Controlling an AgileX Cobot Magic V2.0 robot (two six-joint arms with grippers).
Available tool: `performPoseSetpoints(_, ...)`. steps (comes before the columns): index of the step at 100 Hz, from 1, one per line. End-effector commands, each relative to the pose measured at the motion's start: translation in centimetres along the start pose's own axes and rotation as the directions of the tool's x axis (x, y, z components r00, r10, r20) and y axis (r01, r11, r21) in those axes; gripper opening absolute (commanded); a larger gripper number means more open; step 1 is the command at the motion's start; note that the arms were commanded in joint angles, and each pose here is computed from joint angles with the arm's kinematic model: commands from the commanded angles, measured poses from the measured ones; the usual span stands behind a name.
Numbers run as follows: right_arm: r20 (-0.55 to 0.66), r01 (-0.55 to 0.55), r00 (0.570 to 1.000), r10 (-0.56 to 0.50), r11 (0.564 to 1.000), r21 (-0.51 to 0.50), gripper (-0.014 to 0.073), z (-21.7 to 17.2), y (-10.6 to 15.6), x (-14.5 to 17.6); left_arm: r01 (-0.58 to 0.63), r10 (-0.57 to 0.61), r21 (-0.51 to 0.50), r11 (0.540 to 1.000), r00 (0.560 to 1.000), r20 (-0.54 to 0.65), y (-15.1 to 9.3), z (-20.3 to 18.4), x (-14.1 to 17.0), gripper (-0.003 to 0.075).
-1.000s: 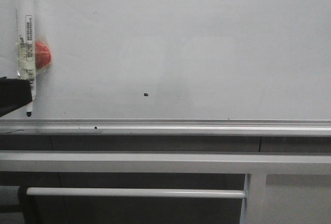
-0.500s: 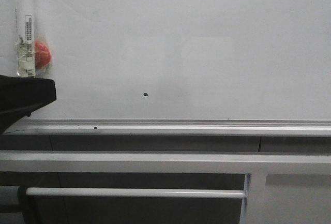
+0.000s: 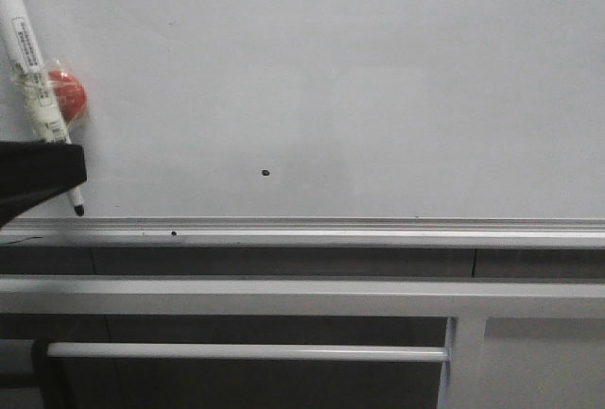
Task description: Write number 1 on whiteboard
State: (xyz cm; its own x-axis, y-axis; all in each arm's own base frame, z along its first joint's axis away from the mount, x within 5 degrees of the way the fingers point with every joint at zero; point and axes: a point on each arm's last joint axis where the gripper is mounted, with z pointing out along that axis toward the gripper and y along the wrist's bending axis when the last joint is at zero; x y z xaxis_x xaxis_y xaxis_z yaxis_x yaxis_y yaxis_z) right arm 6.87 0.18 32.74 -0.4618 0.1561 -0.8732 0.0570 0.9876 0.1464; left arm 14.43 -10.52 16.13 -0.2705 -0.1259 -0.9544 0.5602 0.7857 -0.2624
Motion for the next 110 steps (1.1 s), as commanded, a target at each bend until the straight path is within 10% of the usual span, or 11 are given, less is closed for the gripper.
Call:
performPoseSetpoints(1, 0.083, 0.014, 0.996, -0.013, 1.000, -0.010, -0.0064, -0.3, 0.2, -1.4, -0.024, 0.005, 0.096, 0.995, 0.981, 0.194, -1.0, -0.7, -1.6, -0.0020)
performPoseSetpoints(85, 0.110, -0.103, 0.987, 0.118, 0.986, -0.133, -0.0064, 0.0, 1.2, -2.0, -0.226, 0.243, 0.382, 0.896, 0.970, 0.004, -3.4, -2.1, 1.5, -0.0020)
performPoseSetpoints(110, 0.026, 0.150, 0.988, -0.151, 0.915, -0.373, -0.0064, 0.8, 3.6, -1.3, -0.305, 0.368, 0.464, 0.832, 0.929, -0.049, -4.0, -0.5, 1.5, -0.0020)
